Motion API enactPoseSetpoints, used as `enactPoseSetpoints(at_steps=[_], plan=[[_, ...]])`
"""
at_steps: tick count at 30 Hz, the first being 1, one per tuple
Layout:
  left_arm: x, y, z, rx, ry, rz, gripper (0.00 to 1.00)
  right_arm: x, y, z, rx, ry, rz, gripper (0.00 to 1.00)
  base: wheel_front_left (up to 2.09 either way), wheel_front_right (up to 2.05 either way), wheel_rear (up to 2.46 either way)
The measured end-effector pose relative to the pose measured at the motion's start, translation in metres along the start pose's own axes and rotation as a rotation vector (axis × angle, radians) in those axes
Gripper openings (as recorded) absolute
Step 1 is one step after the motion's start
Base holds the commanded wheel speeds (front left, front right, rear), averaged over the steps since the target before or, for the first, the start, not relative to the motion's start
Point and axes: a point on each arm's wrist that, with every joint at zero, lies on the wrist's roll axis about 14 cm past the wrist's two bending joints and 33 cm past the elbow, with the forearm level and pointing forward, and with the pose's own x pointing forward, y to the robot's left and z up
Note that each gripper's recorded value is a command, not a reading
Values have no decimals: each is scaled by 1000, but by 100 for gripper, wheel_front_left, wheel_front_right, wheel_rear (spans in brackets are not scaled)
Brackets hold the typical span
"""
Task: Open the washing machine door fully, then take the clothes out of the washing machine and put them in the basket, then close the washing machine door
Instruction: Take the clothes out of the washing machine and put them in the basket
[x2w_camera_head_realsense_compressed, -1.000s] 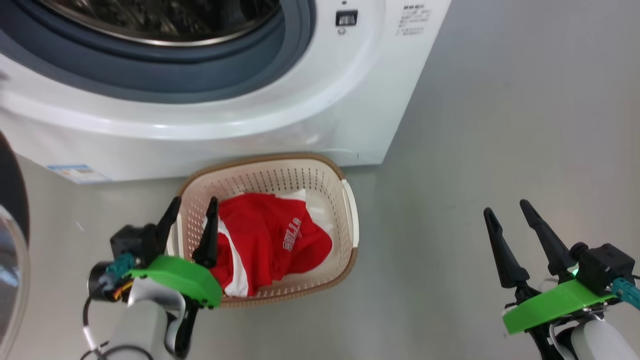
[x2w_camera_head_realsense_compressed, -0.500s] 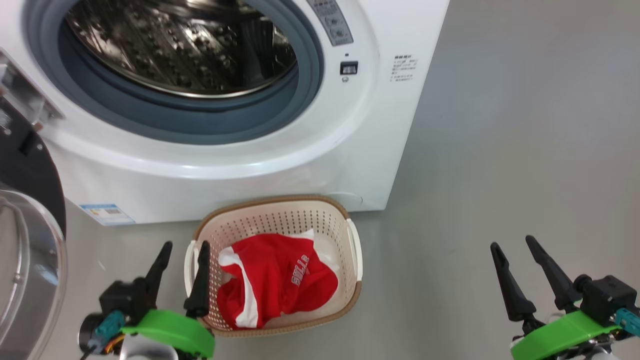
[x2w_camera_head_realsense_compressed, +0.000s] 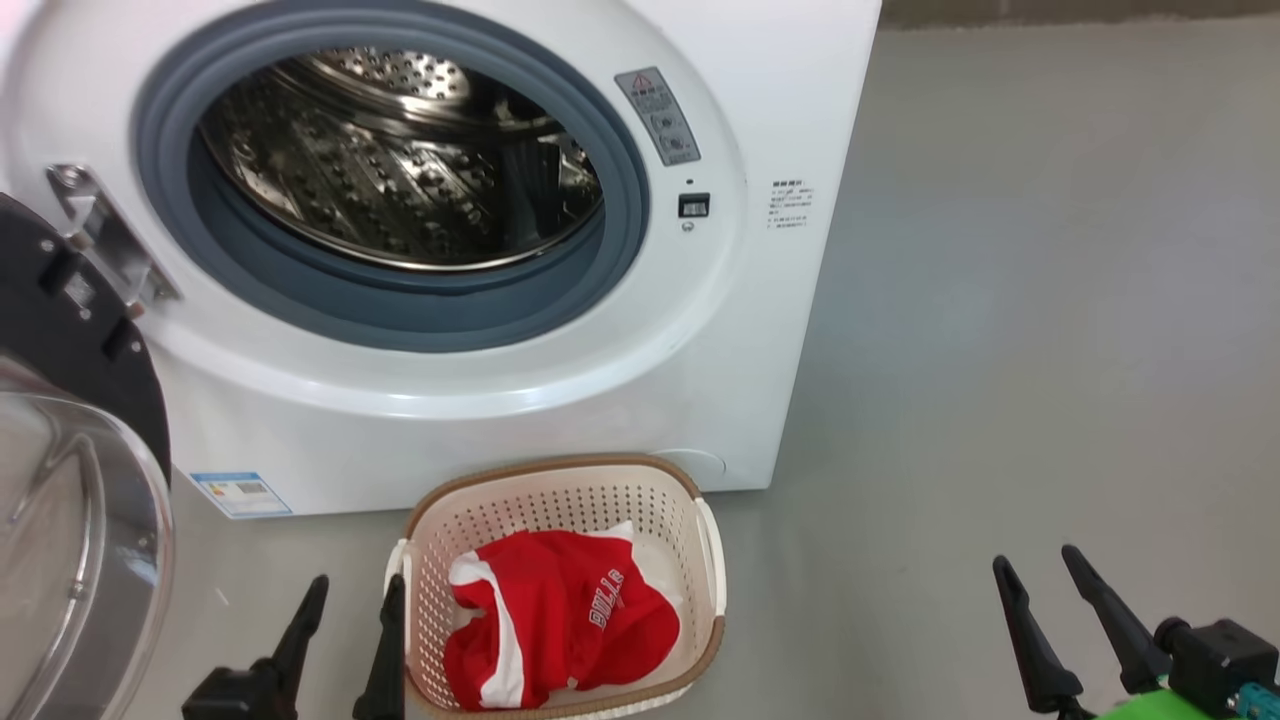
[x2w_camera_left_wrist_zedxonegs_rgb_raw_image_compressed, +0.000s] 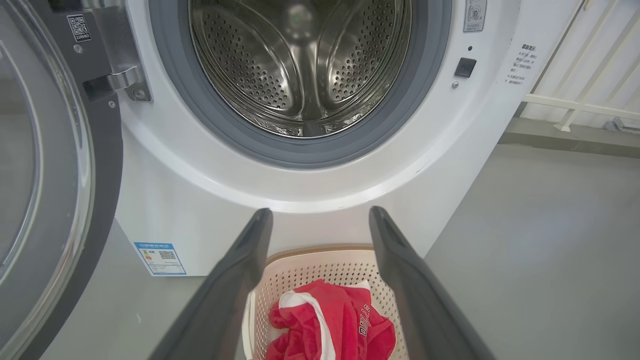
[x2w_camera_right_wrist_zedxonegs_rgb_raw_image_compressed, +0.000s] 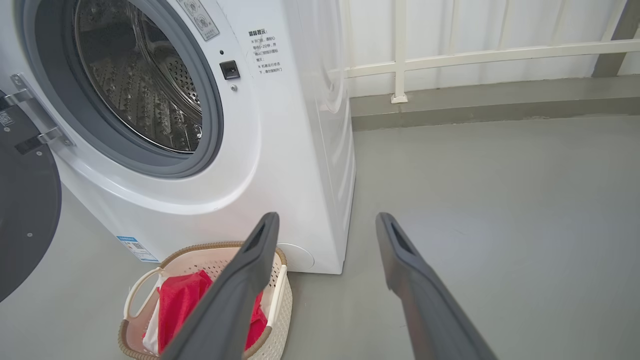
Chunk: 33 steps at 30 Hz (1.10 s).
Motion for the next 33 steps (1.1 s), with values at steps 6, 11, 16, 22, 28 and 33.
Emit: enactPoseSetpoints(at_steps=[6, 11, 16, 22, 28, 33], plan=[[-13, 6, 9, 15, -33, 17, 100, -8, -1, 1, 1, -6, -5, 100, 0, 0, 0], [-23, 7, 14, 18, -50, 21, 100, -15, -3, 1, 2, -9, -13, 100, 0, 0, 0], [-34, 12, 15, 30, -59, 39, 100, -21, -5, -1, 9, -5, -23, 100, 0, 0, 0], [-42, 19, 17, 35, -66, 60, 100, -25, -6, -3, 15, -3, -33, 100, 0, 0, 0], [-43, 20, 20, 39, -74, 69, 100, -25, -6, -1, 18, -8, -35, 100, 0, 0, 0], [-43, 19, 21, 40, -77, 71, 100, -24, -6, -1, 18, -9, -34, 100, 0, 0, 0]])
